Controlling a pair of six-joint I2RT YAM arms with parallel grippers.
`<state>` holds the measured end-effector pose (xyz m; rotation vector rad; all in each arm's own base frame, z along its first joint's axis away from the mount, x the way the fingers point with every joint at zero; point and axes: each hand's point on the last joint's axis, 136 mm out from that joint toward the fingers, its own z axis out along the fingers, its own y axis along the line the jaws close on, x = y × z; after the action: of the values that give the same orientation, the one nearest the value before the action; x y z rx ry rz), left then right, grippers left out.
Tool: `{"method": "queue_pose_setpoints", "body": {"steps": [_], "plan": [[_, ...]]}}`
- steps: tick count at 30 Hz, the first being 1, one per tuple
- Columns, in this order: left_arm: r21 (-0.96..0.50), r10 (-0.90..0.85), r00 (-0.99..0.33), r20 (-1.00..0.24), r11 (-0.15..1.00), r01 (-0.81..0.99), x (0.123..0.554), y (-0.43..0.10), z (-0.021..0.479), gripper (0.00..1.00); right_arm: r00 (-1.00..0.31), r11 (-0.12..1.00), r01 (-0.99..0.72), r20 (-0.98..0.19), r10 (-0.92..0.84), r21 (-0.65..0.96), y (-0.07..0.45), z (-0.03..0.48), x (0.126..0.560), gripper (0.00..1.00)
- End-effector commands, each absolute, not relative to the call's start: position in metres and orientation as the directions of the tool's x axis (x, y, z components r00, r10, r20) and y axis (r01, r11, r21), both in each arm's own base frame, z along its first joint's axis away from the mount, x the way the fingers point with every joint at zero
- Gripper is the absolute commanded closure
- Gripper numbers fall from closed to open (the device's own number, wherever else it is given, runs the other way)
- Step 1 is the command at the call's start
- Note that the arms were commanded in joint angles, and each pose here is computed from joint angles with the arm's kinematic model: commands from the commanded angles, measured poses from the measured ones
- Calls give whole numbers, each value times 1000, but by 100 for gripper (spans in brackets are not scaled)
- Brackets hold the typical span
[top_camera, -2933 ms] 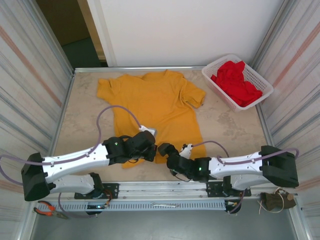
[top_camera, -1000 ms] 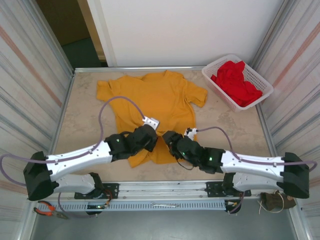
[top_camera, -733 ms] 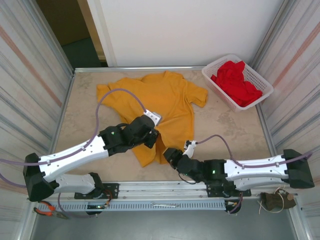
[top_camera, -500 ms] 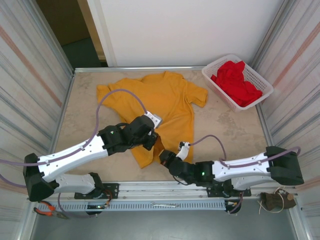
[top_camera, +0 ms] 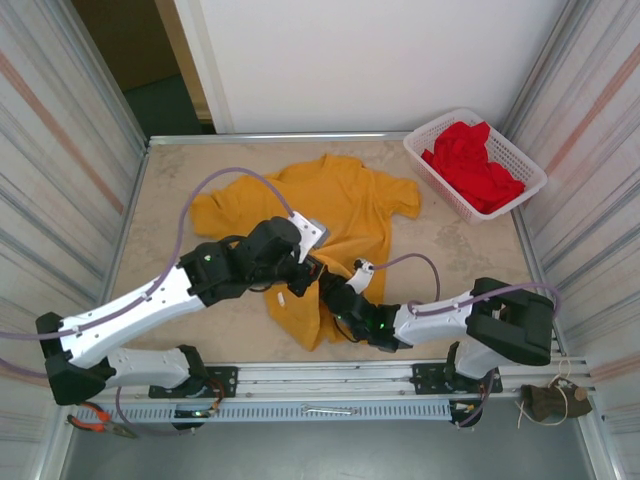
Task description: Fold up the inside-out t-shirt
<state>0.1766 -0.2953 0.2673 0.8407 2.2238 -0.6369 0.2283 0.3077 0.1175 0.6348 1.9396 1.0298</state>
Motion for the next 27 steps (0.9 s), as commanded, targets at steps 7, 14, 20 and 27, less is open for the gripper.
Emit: {"method": "queue_pose_setpoints", "body": {"steps": [7, 14, 20, 27], "plan": [[-278, 350, -562, -750, 605, 747, 169, -313, 306, 100, -519, 501, 97, -386, 763, 860, 337, 108, 244, 100], [-330, 288, -553, -782, 561, 759, 163, -317, 341, 100, -440, 440, 218, -314, 841, 871, 317, 77, 286, 100], [-341, 246, -533, -810, 542, 768, 160, -312, 360, 100, -416, 469, 283, -333, 846, 836, 296, 59, 289, 100], [-375, 259, -532, -806, 472, 798, 154, -330, 368, 100, -490, 487, 251, -324, 809, 837, 340, 69, 308, 100]]}}
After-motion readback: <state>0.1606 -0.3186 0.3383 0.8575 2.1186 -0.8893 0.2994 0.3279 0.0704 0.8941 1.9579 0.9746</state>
